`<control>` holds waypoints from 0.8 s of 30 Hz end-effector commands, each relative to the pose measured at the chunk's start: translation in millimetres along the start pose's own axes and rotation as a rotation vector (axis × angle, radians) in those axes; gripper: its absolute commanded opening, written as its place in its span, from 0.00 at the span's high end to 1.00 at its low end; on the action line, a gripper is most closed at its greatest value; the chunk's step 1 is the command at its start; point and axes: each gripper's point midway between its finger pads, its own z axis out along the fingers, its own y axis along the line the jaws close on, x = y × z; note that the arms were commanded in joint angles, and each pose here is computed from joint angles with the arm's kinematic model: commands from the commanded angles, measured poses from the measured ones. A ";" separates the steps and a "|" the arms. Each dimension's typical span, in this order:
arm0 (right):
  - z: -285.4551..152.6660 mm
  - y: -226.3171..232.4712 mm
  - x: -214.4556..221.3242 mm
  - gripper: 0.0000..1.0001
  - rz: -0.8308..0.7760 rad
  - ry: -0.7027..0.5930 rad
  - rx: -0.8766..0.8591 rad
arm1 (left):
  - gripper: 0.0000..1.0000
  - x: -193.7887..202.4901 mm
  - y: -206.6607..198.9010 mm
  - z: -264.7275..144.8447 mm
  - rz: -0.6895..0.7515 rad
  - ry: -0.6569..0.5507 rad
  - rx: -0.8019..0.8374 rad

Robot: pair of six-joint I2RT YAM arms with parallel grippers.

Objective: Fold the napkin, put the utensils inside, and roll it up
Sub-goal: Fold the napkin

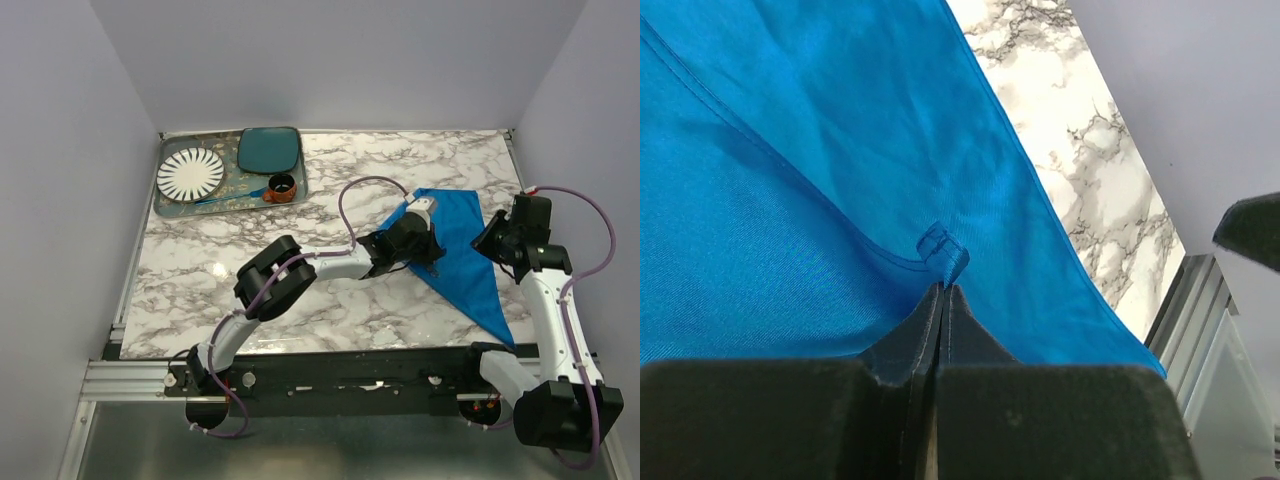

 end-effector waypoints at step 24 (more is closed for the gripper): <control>6.6 15.3 13.4 0.68 0.006 0.078 -0.090 | 0.41 32.0 1.2 -11.4 -0.085 0.124 0.105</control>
